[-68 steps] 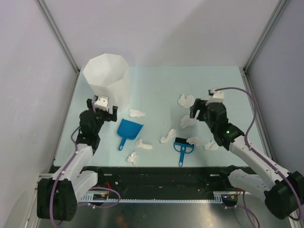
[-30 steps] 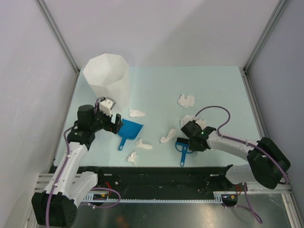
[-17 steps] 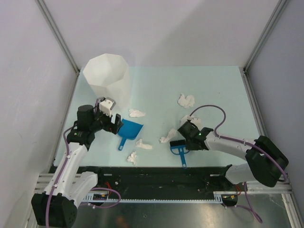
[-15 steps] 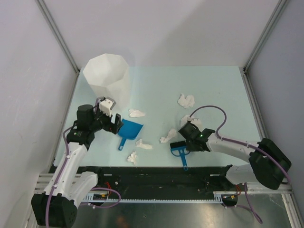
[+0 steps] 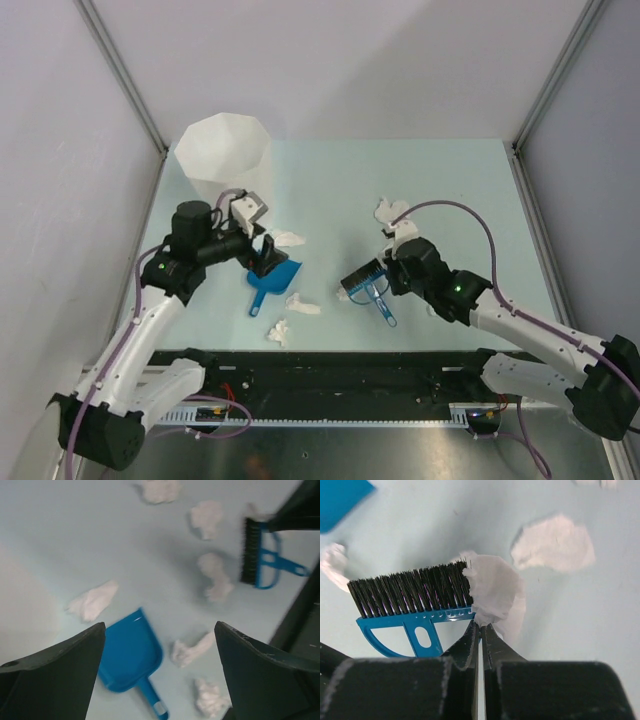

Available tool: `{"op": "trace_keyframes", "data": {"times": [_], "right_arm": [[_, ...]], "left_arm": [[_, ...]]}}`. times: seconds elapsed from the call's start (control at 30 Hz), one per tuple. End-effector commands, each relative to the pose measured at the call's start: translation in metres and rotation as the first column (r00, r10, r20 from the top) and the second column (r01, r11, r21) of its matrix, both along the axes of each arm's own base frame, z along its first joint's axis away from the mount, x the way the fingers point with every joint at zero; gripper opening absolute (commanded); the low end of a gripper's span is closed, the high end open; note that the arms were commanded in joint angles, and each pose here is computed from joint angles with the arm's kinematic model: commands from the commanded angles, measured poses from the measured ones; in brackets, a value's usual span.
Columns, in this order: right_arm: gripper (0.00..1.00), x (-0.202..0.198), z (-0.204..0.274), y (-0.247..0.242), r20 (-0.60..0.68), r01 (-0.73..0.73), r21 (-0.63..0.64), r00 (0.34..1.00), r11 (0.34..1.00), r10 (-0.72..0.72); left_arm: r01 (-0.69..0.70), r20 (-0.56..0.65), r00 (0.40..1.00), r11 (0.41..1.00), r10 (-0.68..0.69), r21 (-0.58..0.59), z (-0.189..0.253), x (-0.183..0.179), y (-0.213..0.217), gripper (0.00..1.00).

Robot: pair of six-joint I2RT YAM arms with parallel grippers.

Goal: Sweep away the paper scraps from the table

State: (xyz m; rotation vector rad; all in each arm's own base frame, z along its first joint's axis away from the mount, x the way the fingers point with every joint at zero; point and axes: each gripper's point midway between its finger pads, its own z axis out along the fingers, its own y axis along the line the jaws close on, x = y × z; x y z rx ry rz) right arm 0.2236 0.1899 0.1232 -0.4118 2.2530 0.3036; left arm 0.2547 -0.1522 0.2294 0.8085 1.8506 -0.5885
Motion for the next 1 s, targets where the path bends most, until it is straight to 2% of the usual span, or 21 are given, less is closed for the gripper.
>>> {"op": "trace_keyframes", "data": {"times": [0.0, 0.07, 0.1, 0.23, 0.47, 0.57, 0.6, 0.63, 0.67, 0.7, 0.73, 0.87, 0.9, 0.97], "right_arm": [[0.00, 0.033, 0.075, 0.045, 0.266, -0.224, 0.041, 0.942, 0.974, 0.205], [0.00, 0.033, 0.087, 0.061, 0.303, -0.303, 0.061, 0.913, 0.951, 0.272], [0.00, 0.038, 0.098, 0.067, 0.360, -0.334, 0.051, 0.885, 0.941, 0.295], [0.00, 0.047, 0.120, 0.085, 0.434, -0.398, 0.050, 0.835, 0.916, 0.339], [0.00, 0.049, 0.122, 0.109, 0.425, -0.486, 0.064, 0.804, 0.872, 0.417], [0.00, 0.051, 0.125, 0.114, 0.443, -0.505, 0.070, 0.788, 0.860, 0.426], [0.00, 0.051, 0.124, 0.115, 0.441, -0.511, 0.073, 0.787, 0.857, 0.431], [0.00, 0.049, 0.124, 0.117, 0.440, -0.523, 0.081, 0.782, 0.848, 0.441], [0.00, 0.051, 0.125, 0.116, 0.437, -0.518, 0.092, 0.788, 0.851, 0.433], [0.00, 0.052, 0.124, 0.114, 0.431, -0.511, 0.104, 0.796, 0.853, 0.425], [0.00, 0.052, 0.122, 0.114, 0.421, -0.513, 0.116, 0.801, 0.850, 0.426], [0.00, 0.070, 0.105, 0.088, 0.314, -0.402, 0.192, 0.890, 0.896, 0.332], [0.14, 0.087, 0.101, 0.067, 0.267, -0.301, 0.240, 0.935, 0.923, 0.235], [0.37, 0.100, 0.085, 0.039, 0.160, -0.161, 0.286, 0.980, 0.945, 0.118]], "left_arm": [[0.203, -0.026, 0.978, 0.977, -0.205, -0.073, 0.027, -0.024, -0.053, 0.97], [0.277, -0.041, 0.959, 0.957, -0.281, -0.084, 0.033, -0.035, -0.076, 1.00], [0.289, -0.085, 0.952, 0.954, -0.296, -0.077, 0.022, -0.032, -0.084, 1.00], [0.312, -0.181, 0.930, 0.947, -0.320, -0.069, 0.005, -0.023, -0.109, 1.00], [0.396, -0.300, 0.857, 0.908, -0.419, -0.136, -0.012, -0.035, -0.131, 0.98], [0.396, -0.339, 0.842, 0.908, -0.419, -0.139, -0.023, -0.033, -0.135, 0.83], [0.403, -0.346, 0.835, 0.904, -0.427, -0.144, -0.025, -0.034, -0.136, 0.69], [0.405, -0.360, 0.827, 0.901, -0.433, -0.153, -0.026, -0.034, -0.137, 0.59], [0.407, -0.374, 0.817, 0.899, -0.438, -0.163, -0.027, -0.035, -0.139, 0.44], [0.410, -0.387, 0.807, 0.895, -0.446, -0.176, -0.027, -0.036, -0.141, 0.09], [0.407, -0.393, 0.804, 0.895, -0.446, -0.184, -0.026, -0.037, -0.142, 0.00], [0.366, -0.398, 0.825, 0.916, -0.400, -0.163, -0.027, -0.030, -0.138, 0.00], [0.351, -0.395, 0.835, 0.924, -0.383, -0.153, -0.027, -0.028, -0.137, 0.00], [0.281, -0.388, 0.875, 0.956, -0.289, -0.078, -0.032, -0.015, -0.127, 0.00]]}}
